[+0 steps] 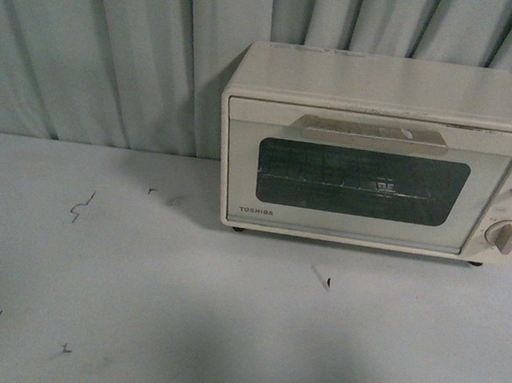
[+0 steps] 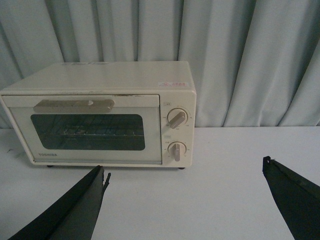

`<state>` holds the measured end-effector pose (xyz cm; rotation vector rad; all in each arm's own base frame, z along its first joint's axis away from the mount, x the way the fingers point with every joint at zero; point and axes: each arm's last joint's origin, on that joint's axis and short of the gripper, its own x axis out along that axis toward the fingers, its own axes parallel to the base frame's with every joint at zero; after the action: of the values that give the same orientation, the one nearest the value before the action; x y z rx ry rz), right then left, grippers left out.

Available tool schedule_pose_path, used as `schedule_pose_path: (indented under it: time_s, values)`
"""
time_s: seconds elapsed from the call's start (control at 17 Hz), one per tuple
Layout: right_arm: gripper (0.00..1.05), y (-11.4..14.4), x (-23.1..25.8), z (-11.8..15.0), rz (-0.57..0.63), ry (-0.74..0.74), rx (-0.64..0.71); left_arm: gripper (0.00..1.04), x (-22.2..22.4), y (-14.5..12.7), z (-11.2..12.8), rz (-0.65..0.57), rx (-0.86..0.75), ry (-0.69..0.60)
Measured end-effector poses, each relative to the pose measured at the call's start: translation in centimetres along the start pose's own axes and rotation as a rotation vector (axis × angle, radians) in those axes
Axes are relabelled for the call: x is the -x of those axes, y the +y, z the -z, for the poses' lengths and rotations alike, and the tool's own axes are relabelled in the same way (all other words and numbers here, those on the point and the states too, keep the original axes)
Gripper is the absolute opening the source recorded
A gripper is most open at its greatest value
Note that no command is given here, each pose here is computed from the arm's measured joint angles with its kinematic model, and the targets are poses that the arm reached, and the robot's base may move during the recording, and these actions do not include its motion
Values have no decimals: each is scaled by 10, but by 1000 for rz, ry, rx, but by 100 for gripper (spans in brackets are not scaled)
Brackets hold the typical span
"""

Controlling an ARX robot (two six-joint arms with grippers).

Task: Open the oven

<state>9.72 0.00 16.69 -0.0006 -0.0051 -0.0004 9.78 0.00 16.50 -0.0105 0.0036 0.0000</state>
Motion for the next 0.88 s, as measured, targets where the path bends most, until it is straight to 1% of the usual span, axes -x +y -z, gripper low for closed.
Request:
schedule_pose_path:
  time_s: [0.06, 0.12, 0.18, 0.24, 0.29, 0.35, 0.41, 0.47, 0.59, 0.71, 0.88]
  values:
    - [98, 0, 0, 0, 1, 1, 0, 98, 1, 0, 2, 90, 127, 205]
    - [98, 0, 0, 0, 0, 0, 0, 98, -6, -10, 2, 201, 366, 435]
    - [98, 0, 0, 0, 1, 2, 0, 98, -10, -23, 9, 258, 530, 540]
    - [98, 0, 0, 0, 1, 1, 0, 98, -17, -39, 13, 249, 709, 590]
    - [98, 0, 0, 0, 0, 0, 0, 98, -27, -52, 15, 215, 838, 615]
    - [98, 0, 0, 0, 0, 1, 0, 98, -38, -65, 20, 180, 953, 659]
    - [98, 0, 0, 0, 0, 1, 0, 98, -49, -74, 24, 147, 1033, 688]
    - [98, 0, 0, 0, 0, 1, 0, 98, -65, -84, 25, 113, 1120, 687]
    - [98, 0, 0, 0, 0, 0, 0, 98, -90, -107, 30, 108, 1203, 694]
    - [98, 0, 0, 0, 0, 1, 0, 98, -108, -127, 50, 57, 1242, 744]
    - [98, 0, 0, 0, 0, 1, 0, 98, -131, -146, 73, 8, 1279, 769]
